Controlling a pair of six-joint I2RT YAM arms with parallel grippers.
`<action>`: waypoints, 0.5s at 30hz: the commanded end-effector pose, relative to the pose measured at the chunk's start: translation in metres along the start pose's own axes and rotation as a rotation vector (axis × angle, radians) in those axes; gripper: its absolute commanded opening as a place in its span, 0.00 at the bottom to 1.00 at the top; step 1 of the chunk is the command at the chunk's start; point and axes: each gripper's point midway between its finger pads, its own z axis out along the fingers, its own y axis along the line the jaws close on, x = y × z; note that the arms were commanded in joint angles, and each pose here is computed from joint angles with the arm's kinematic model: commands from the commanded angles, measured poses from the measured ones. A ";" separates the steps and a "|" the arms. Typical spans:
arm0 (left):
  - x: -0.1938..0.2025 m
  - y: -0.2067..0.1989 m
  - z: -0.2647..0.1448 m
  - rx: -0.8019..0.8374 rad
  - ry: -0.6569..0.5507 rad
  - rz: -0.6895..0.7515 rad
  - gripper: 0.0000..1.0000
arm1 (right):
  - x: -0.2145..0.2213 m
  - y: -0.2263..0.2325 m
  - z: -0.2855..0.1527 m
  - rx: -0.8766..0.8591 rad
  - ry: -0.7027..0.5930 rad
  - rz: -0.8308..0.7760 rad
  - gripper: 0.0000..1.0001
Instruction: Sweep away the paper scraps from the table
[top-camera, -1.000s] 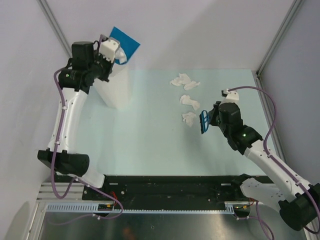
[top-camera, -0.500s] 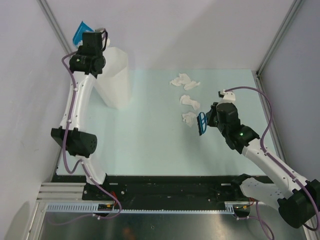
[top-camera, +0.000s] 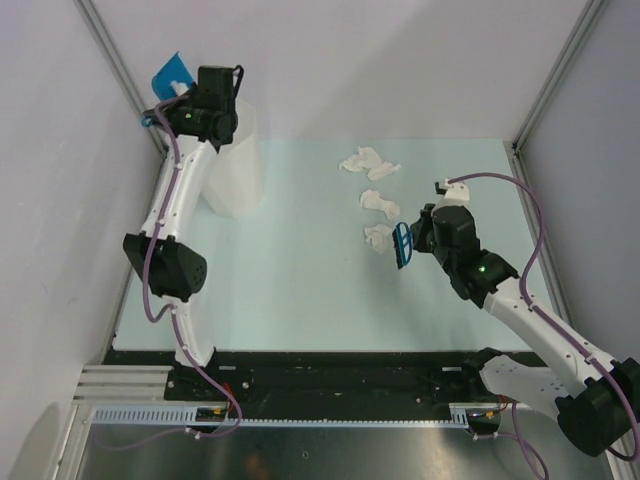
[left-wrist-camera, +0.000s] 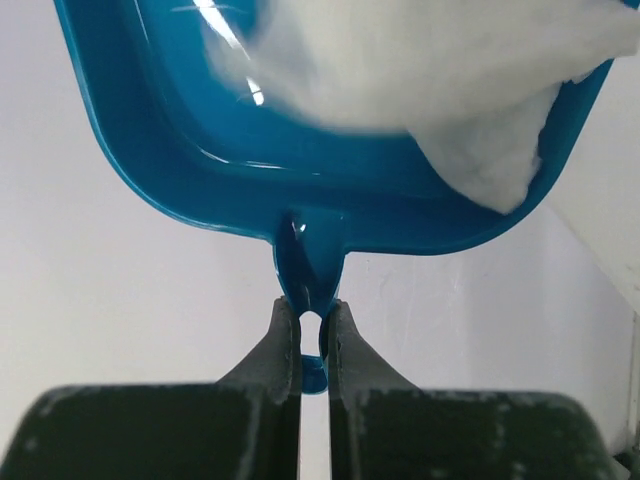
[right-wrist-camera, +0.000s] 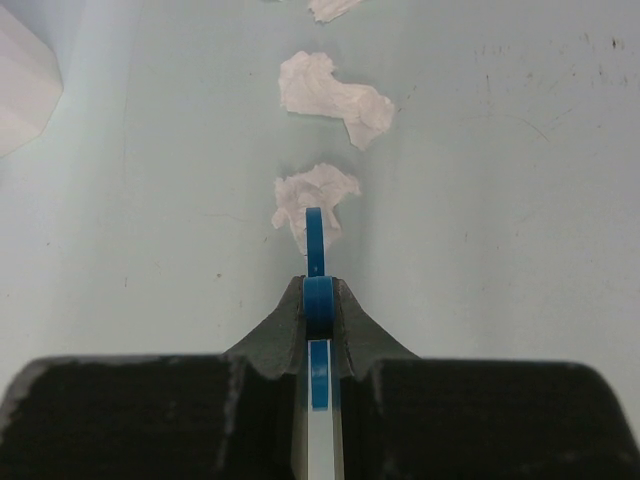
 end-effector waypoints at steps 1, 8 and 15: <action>0.007 0.017 -0.011 -0.079 0.051 0.038 0.00 | -0.012 0.001 -0.003 -0.003 -0.053 -0.013 0.00; 0.001 0.019 -0.023 -0.097 0.035 0.086 0.00 | -0.012 -0.002 -0.002 0.005 -0.067 -0.031 0.00; 0.000 0.026 -0.024 -0.107 0.016 0.050 0.00 | -0.010 -0.005 0.008 0.026 -0.067 -0.110 0.00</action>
